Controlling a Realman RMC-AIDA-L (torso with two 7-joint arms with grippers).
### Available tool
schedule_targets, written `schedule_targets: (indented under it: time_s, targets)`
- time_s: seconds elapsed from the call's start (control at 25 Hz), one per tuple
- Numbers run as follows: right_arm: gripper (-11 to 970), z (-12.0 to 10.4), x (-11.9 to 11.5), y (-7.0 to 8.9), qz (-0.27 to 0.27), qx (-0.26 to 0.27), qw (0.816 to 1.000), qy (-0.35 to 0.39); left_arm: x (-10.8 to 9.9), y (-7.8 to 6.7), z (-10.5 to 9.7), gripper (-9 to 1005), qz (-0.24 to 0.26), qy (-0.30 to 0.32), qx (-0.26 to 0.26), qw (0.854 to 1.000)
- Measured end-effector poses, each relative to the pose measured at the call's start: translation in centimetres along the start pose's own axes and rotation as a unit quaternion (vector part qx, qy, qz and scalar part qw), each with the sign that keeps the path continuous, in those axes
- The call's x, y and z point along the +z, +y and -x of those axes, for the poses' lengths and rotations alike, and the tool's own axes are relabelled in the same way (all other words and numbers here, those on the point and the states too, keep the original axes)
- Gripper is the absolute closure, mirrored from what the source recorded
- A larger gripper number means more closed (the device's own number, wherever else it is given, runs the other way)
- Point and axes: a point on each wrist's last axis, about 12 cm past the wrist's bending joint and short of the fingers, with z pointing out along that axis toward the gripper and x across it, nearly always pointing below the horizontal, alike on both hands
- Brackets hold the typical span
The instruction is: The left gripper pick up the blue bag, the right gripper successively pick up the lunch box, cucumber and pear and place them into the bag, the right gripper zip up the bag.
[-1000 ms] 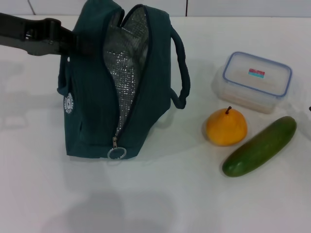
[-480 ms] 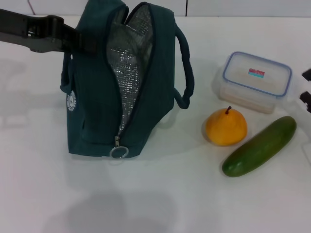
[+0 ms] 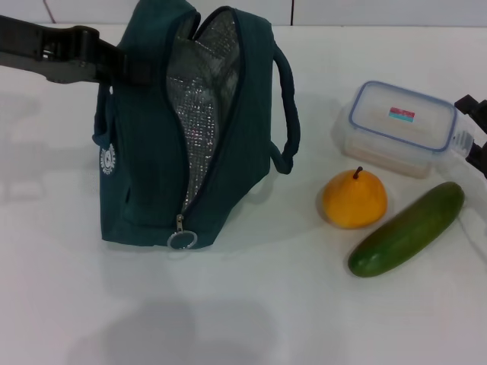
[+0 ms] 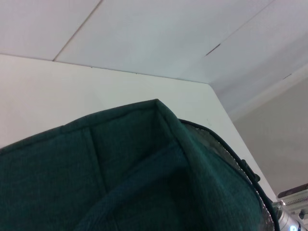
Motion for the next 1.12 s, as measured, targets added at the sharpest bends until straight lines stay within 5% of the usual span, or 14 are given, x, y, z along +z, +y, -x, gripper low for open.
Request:
schedule_targets:
  time_s: [1.12]
  targets:
    - [135, 0.1, 1.6, 0.7, 0.004, -0.019, 1.0, 0.013, 0.1, 0.1, -0.1, 952, -0.001, 0.001, 0.016, 1.0]
